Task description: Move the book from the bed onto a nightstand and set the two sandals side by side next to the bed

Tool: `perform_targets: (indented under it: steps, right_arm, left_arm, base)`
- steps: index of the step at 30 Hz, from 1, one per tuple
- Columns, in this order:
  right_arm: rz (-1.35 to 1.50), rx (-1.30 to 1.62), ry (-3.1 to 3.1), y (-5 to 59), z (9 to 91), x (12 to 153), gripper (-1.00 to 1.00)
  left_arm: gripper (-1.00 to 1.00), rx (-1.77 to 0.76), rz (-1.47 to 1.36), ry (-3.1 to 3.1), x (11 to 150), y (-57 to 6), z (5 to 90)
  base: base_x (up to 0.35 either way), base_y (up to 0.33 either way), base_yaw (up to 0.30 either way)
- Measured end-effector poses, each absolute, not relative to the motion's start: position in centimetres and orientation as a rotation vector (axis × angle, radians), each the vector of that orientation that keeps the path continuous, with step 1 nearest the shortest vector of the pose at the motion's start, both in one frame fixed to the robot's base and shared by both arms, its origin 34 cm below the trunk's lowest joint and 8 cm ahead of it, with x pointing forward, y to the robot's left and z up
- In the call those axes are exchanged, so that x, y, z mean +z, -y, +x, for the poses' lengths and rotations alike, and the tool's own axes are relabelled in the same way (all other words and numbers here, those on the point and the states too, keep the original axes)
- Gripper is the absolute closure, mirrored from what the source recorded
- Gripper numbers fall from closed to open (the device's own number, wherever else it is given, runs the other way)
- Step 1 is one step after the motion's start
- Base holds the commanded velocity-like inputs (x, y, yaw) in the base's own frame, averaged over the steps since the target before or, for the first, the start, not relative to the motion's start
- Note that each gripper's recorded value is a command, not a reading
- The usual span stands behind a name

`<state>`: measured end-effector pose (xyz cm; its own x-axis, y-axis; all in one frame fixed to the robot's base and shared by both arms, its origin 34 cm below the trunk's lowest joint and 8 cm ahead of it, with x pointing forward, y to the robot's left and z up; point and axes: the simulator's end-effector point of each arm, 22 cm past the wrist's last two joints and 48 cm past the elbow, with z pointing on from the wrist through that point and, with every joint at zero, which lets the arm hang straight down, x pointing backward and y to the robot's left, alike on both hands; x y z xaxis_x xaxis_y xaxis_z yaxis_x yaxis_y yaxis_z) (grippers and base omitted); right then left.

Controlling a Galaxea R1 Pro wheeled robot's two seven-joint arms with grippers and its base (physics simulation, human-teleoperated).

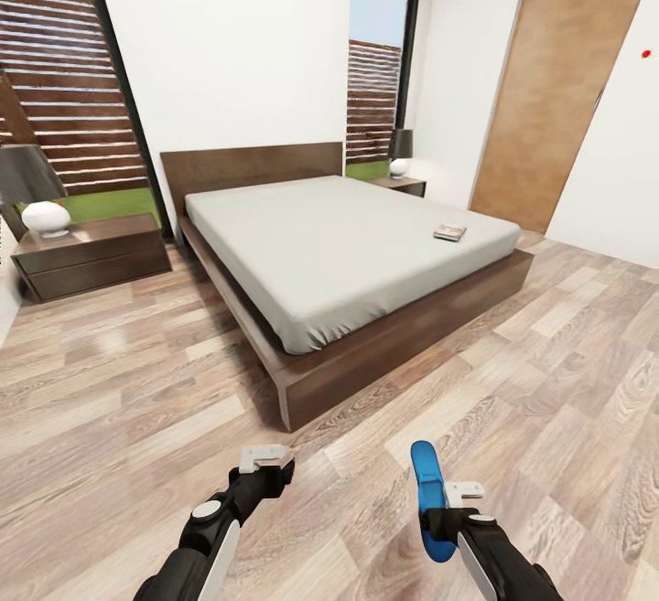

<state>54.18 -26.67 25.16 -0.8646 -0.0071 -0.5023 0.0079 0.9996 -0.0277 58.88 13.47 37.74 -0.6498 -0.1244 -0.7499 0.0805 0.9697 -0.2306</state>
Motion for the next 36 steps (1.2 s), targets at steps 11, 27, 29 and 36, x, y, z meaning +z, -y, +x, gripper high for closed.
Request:
perform_targets:
  steps: [11,27,29,36]
  right_arm:
    - [0.004,-0.037,-2.575,26.7,55.1,27.2,1.00]
    - [0.026,0.078,-2.614,25.6,52.2,26.4,1.00]
    - [0.082,0.240,-2.645,23.5,50.3,25.4,1.00]
    - [0.242,0.519,-2.682,25.6,46.0,25.1,1.00]
  left_arm:
    - [-1.00,-0.305,-0.024,-2.237,39.1,-13.4,58.9]
    - [-1.00,-0.300,0.012,-2.223,36.7,-15.2,56.9]
    - [-1.00,-0.333,0.053,-2.221,36.4,-16.0,56.4]
    - [-1.00,-0.295,0.008,-2.238,34.6,-21.5,55.1]
  base:
    - [0.000,0.000,0.000]
    - [0.000,0.000,0.000]
    - [0.000,0.000,0.000]
    - [0.000,0.000,0.000]
